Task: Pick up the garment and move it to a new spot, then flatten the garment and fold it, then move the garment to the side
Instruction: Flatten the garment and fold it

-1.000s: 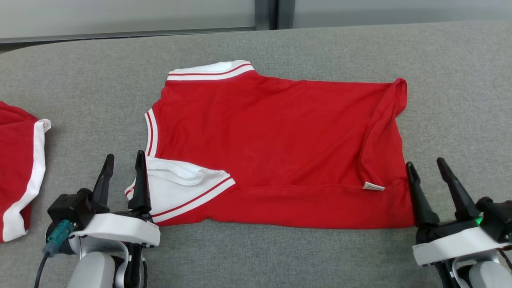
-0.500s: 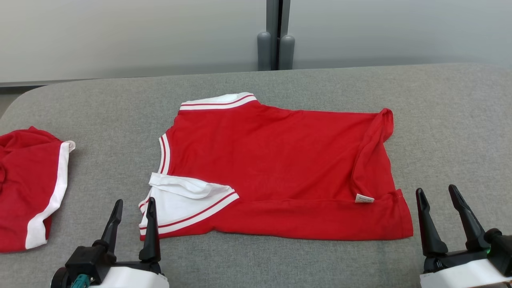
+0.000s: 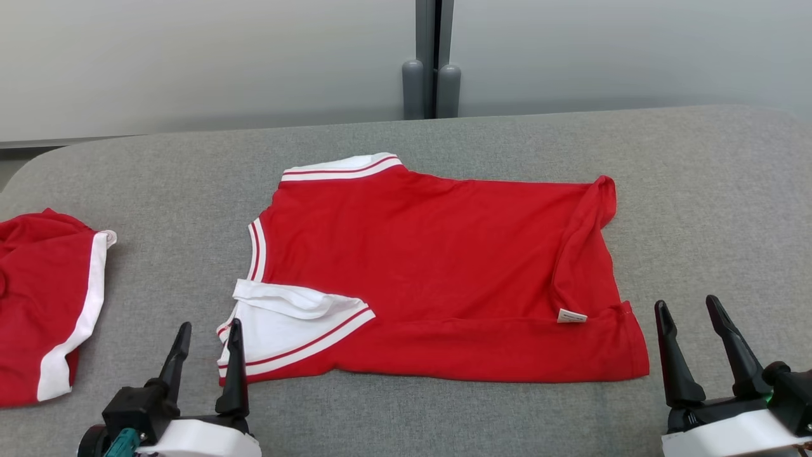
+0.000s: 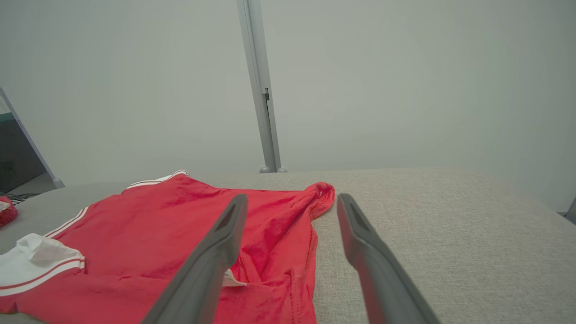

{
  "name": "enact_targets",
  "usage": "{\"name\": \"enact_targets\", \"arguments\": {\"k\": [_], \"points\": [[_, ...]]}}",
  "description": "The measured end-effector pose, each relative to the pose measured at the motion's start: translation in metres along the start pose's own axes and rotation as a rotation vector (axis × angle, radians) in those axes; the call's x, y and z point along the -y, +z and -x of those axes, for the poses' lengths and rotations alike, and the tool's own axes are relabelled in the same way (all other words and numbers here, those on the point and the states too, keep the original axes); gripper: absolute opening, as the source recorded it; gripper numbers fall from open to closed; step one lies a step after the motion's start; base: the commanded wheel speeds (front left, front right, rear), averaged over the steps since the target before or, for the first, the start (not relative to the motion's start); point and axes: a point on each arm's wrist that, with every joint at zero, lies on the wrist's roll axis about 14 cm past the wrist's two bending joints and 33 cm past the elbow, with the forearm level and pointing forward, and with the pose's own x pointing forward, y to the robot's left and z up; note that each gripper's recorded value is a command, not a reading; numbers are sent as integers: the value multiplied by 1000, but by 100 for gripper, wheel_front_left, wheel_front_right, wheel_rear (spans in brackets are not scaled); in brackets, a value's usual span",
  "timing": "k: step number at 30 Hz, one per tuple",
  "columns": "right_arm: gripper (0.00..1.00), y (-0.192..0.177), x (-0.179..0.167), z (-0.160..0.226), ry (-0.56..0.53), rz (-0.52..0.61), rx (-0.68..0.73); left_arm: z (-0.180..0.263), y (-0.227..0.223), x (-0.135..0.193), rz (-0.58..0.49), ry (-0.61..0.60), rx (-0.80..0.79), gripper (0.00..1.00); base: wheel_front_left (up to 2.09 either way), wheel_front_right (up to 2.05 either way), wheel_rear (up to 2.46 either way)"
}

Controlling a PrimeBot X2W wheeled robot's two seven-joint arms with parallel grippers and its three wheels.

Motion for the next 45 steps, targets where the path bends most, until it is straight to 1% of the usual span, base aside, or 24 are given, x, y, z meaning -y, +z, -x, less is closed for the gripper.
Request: {"name": "enact_targets", "arguments": {"k": [4, 11, 13, 20, 21, 22, 23, 27, 29, 34, 36, 40, 45], "points": [[100, -14, 0, 0, -4, -25, -44, 1, -23, 0, 16, 3, -90, 100, 0, 0, 0], [100, -80, -1, 6, -19, -77, -254, 5, -76, -12, 59, 51, -276, 100, 0, 0, 0], [100, -93, -1, 5, -23, -95, -294, 6, -90, -14, 78, 61, -325, 100, 0, 0, 0], [100, -123, -4, 1, -27, -140, -390, 1, -105, -15, 117, 79, -377, 100, 0, 0, 0], [54, -126, -6, 1, -23, -148, -400, 0, -105, -13, 127, 68, -378, 45, 0, 0, 0], [32, -128, -7, -1, -18, -149, -410, -1, -104, -13, 134, 68, -377, 15, 0, 0, 0], [0, -129, -8, -2, -16, -153, -411, -1, -105, -11, 136, 62, -378, 0, 0, 0, 0], [0, -129, -12, -5, -8, -174, -413, -2, -102, -2, 131, 29, -377, 0, 0, 0, 0], [0, -127, -13, -6, -3, -177, -406, -6, -95, 2, 136, 16, -346, 0, 0, 0, 0], [0, -114, -15, -7, 17, -176, -368, -9, -70, 0, 133, 7, -259, 0, 0, 0, 0], [0, -110, -15, -3, 26, -169, -359, -3, -65, -2, 140, 11, -243, 0, 0, 0, 0], [0, -110, -21, 13, 54, -169, -379, 20, -66, -9, 153, 41, -266, 0, 0, 0, 0], [0, -116, -11, 42, 27, -162, -429, 53, -70, -10, 180, 67, -306, 0, 0, 0, 0]]}}
